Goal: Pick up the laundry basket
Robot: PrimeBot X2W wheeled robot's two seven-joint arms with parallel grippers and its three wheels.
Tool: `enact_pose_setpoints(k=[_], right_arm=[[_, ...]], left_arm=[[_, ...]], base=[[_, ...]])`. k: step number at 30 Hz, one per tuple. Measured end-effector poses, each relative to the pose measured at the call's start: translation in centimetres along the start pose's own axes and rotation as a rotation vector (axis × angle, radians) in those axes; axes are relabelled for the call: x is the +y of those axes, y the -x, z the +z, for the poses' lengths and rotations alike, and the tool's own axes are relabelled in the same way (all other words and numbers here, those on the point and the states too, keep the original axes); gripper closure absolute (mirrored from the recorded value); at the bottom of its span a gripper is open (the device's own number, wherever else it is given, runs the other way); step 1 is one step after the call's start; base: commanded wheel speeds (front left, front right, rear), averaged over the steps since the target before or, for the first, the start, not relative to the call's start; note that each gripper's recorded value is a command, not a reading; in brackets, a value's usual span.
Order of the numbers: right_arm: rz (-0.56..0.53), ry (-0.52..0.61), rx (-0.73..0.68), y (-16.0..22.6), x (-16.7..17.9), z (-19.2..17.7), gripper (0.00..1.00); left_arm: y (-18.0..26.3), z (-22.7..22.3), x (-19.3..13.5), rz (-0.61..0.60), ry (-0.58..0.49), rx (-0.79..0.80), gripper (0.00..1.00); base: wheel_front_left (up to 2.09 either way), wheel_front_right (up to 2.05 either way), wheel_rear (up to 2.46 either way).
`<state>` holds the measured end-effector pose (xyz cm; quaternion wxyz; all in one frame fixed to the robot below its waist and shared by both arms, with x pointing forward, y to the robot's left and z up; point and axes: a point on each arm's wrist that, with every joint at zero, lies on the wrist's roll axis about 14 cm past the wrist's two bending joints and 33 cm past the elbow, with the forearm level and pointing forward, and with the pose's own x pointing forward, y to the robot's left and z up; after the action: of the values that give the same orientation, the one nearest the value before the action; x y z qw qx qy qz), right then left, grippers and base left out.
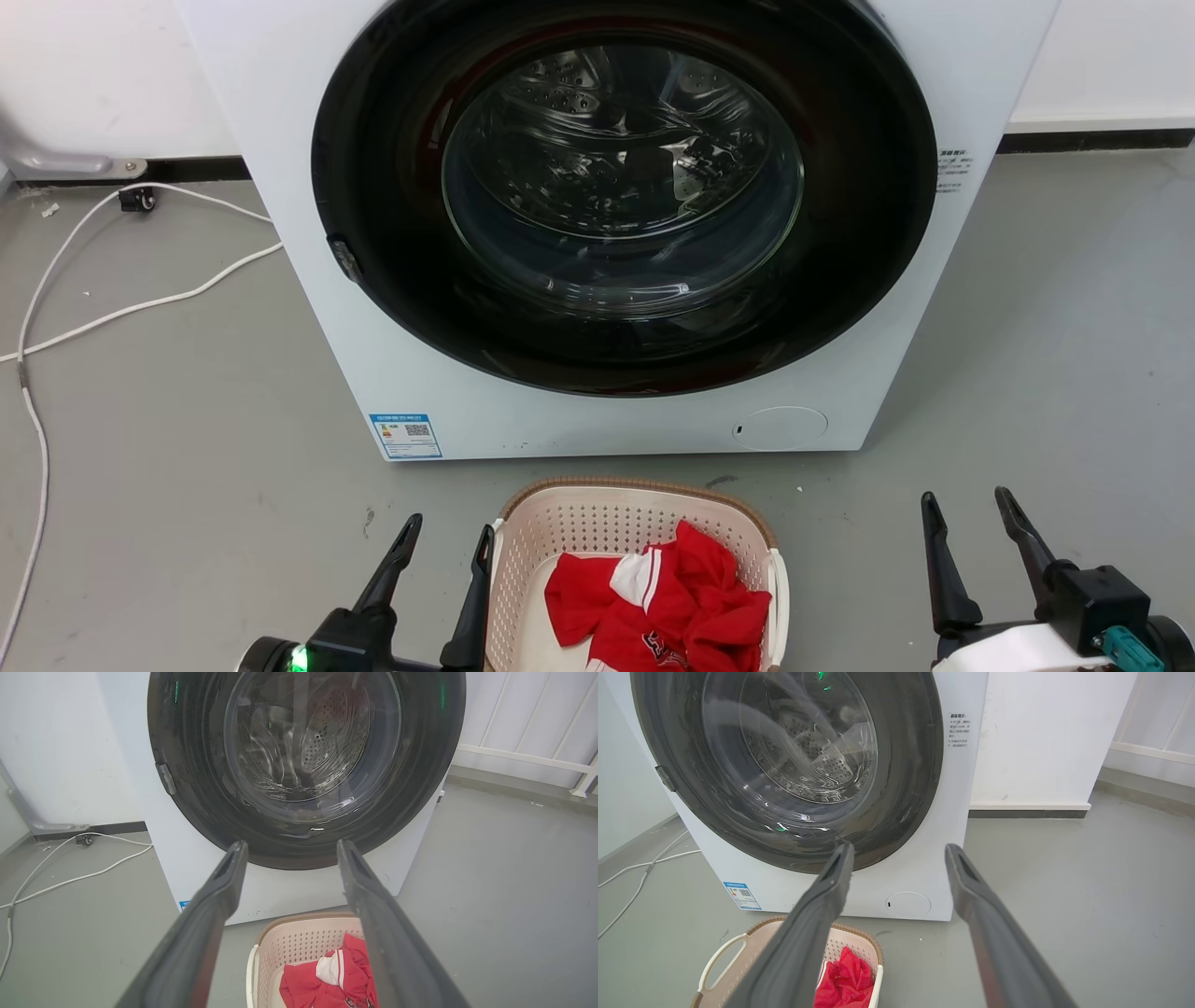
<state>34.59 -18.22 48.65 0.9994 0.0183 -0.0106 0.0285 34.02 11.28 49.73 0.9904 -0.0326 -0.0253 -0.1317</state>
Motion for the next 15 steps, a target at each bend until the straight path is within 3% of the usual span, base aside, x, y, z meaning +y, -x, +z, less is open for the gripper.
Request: enact_pose_setpoints(k=[15], right_arm=[[0.006,0.009,0.007,-0.08,0.15,-0.2,0.0]], left_arm=[[0.16,-0.76,0.58,0.02,0.033,0.022,0.0]], base=[[0.0,0.0,0.0]])
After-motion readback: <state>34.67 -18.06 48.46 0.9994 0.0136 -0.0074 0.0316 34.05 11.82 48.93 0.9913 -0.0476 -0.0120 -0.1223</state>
